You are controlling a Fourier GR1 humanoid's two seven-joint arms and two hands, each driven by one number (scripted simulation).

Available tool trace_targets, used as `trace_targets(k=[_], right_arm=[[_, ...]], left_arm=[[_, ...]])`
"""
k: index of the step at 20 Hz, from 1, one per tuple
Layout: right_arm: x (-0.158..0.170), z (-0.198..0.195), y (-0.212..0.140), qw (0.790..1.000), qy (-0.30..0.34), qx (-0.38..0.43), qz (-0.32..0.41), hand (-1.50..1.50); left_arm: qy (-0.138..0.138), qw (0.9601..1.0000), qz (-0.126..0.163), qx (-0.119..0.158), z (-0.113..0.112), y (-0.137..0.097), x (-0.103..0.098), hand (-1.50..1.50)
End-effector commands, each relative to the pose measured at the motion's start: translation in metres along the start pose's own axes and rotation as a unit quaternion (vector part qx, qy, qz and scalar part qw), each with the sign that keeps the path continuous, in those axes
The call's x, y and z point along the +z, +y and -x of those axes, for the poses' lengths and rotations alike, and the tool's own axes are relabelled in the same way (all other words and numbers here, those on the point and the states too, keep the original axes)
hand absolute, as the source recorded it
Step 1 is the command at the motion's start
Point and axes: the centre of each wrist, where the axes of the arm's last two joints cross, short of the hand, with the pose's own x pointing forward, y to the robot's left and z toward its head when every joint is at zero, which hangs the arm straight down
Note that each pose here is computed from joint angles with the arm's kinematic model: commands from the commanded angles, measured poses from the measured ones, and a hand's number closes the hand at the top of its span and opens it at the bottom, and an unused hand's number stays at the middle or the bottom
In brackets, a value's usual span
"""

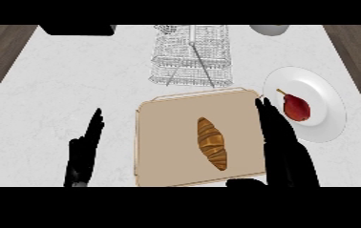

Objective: Pick the croissant from the tray and place it in the tiered basket

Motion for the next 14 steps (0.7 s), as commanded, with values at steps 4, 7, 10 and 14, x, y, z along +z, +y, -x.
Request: trace_targets(k=[4,7,10,14], right_arm=[[0.001,-0.044,0.043,0.996,0.051,0.077,0.005,-1.50],[-0.003,-0.053,0.075,0.990,0.080,0.115,-0.015,-1.50],[-0.013,-0.053,0.065,0.983,0.105,0.147,-0.036,-1.50],[-0.006,-0.056,0.080,0.980,0.117,0.154,-0.051,-1.50]], left_arm=[[0.004,1.0000,-0.001,0.004,-0.001,0.017,-0.002,0.00],[0.000,1.0000,-0.005,0.008,-0.003,0.003,-0.011,0.00],[-0.001,1.0000,-0.005,0.007,0.006,-0.004,0.001,0.00],[-0.006,0.9999,0.002,0.011,-0.003,-0.001,-0.002,0.00]])
